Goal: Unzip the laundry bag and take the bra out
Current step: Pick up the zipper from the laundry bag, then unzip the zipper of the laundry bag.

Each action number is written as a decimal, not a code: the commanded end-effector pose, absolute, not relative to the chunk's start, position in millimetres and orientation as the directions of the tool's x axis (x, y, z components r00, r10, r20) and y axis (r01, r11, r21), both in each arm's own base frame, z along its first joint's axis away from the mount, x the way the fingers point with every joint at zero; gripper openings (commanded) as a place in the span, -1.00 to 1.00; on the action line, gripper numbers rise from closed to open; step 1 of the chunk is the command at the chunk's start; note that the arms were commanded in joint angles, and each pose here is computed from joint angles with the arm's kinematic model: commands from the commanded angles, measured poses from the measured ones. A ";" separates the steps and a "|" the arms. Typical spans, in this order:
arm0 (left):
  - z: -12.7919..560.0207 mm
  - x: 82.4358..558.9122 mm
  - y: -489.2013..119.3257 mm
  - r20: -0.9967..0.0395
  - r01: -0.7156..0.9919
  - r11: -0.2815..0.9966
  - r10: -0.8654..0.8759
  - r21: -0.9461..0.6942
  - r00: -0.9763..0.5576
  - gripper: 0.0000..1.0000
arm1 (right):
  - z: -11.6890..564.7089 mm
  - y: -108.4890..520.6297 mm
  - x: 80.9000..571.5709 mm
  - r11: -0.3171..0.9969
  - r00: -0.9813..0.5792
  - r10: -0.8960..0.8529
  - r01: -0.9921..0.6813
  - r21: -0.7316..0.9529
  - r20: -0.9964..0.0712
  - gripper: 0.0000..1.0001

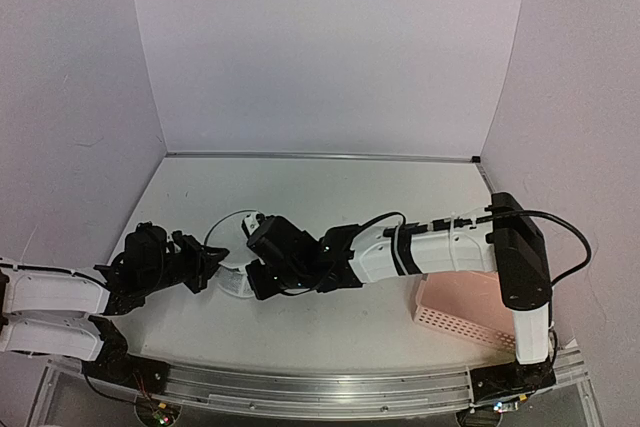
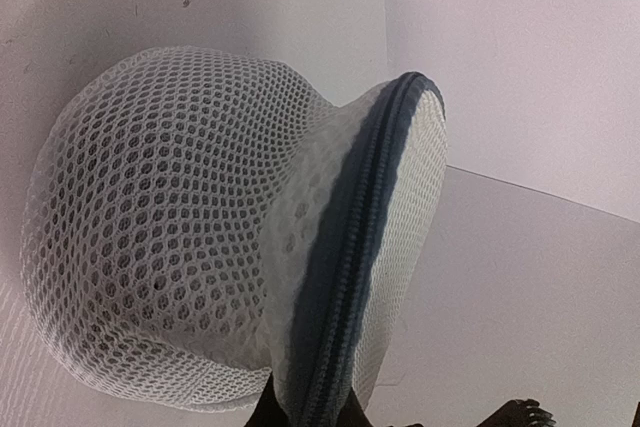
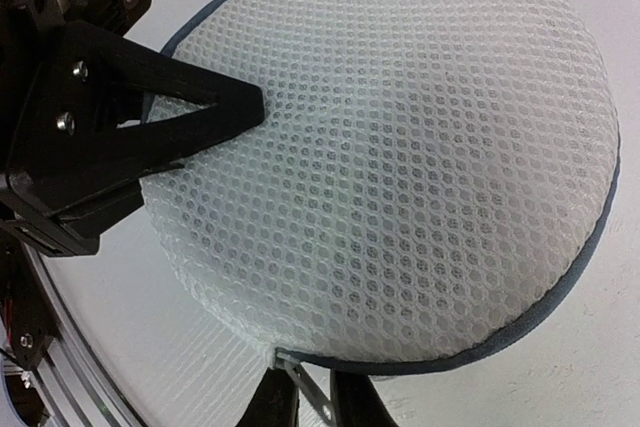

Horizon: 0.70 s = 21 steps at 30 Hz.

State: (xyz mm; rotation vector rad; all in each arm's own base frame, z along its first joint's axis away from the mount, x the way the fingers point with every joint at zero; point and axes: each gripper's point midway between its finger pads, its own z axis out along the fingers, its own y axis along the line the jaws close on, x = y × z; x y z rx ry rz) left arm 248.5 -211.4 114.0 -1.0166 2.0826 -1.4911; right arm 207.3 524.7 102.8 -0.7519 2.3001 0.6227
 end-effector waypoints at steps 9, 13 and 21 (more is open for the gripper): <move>132.4 255.7 -215.7 0.097 -0.302 0.147 -0.742 -0.942 -0.663 -1.00 | 131.7 524.1 211.6 0.733 -0.594 -0.317 -0.648 0.206 -0.739 -1.00; 133.4 255.9 -218.5 0.072 -0.283 0.170 -0.729 -0.944 -0.680 -1.00 | 136.2 517.3 210.2 0.731 -0.585 -0.323 -0.654 0.196 -0.744 -1.00; 132.7 251.1 -230.2 0.001 -0.220 0.249 -0.658 -0.943 -0.753 -1.00 | 128.6 496.5 203.0 0.711 -0.553 -0.391 -0.689 0.140 -0.735 -1.00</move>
